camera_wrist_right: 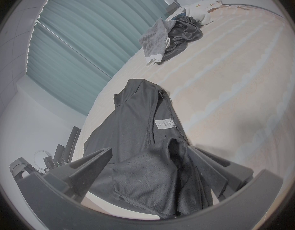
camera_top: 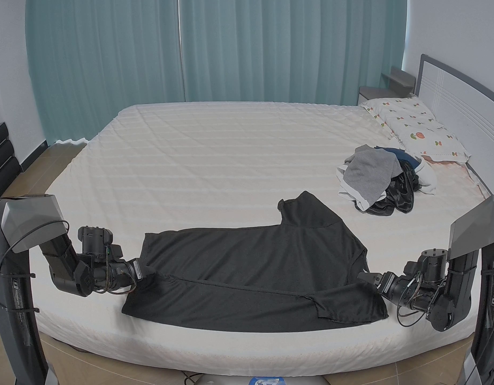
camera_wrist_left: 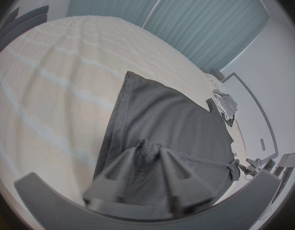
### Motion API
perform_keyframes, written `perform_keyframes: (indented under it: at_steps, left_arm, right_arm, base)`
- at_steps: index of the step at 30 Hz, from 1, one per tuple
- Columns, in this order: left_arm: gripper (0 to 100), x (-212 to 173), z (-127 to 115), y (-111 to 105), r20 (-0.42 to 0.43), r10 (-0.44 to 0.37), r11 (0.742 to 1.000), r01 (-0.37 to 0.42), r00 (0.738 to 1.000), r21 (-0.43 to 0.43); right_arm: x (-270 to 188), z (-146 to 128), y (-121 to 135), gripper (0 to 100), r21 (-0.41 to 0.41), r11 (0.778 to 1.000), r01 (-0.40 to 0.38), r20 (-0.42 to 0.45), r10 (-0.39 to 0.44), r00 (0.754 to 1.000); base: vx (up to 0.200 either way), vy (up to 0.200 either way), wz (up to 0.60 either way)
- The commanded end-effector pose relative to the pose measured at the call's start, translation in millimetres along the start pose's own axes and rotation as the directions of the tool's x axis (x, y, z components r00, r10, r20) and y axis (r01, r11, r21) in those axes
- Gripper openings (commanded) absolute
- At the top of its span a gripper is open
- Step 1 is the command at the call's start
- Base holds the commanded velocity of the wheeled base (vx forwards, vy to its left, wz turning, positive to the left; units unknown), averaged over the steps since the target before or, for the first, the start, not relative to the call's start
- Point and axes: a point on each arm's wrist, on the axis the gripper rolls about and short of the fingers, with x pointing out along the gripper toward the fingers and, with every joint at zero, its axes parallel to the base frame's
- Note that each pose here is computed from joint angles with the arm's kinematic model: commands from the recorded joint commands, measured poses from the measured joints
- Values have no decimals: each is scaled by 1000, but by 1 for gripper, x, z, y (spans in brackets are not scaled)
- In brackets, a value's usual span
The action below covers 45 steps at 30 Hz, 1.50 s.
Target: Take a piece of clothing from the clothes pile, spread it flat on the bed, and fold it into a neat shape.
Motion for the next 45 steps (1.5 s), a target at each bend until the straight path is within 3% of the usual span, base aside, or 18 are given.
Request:
perform_keyframes:
  at_steps: [1, 3, 8, 13, 21, 25, 30, 38, 45]
  left_arm:
    - [0, -1, -4, 4, 10, 33, 999, -33, 999, -2]
    - [0, -1, -5, 5, 17, 40, 999, -40, 999, -1]
    - [0, -6, -10, 5, 45, 50, 999, -50, 998, -3]
    - [0, -14, -12, 4, 65, 51, 999, -51, 997, -2]
    - [0, -22, -13, 2, 76, 50, 999, -49, 996, -9]
    - [0, -23, -13, 2, 78, 49, 998, -47, 996, -34]
    - [0, -26, -14, 0, 77, 49, 997, -44, 996, -58]
    - [0, -28, -16, -1, 72, 48, 997, -44, 996, -57]
    - [0, -28, -16, -1, 72, 48, 997, -44, 996, -57]
  right_arm:
    - [-1, 3, 3, 100, -8, 1000, -10, 17, 10, 1000]
    - [-2, 4, 3, 100, -12, 1000, -3, 26, 4, 1000]
    - [2, 21, 14, 100, -67, 998, 10, 143, -1, 990]
    - [8, 22, 27, 100, -100, 995, -29, 149, 44, 988]
    - [30, 20, 24, 100, -127, 990, -62, 97, 74, 993]
    - [31, 17, 18, 100, -131, 984, -119, 44, 126, 991]
    - [29, 24, 8, 100, -134, 978, -158, 40, 165, 985]
    - [41, 8, -14, 100, -195, 974, -111, -16, 110, 994]
    - [41, 1, -16, 100, -221, 969, -106, -41, 100, 994]
  base:
    - [0, 0, 0]
    - [0, 0, 0]
    - [0, 0, 0]
    - [0, 0, 0]
    - [0, 0, 0]
    - [0, 0, 0]
    - [0, 0, 0]
    - [0, 0, 0]
    - [0, 0, 0]
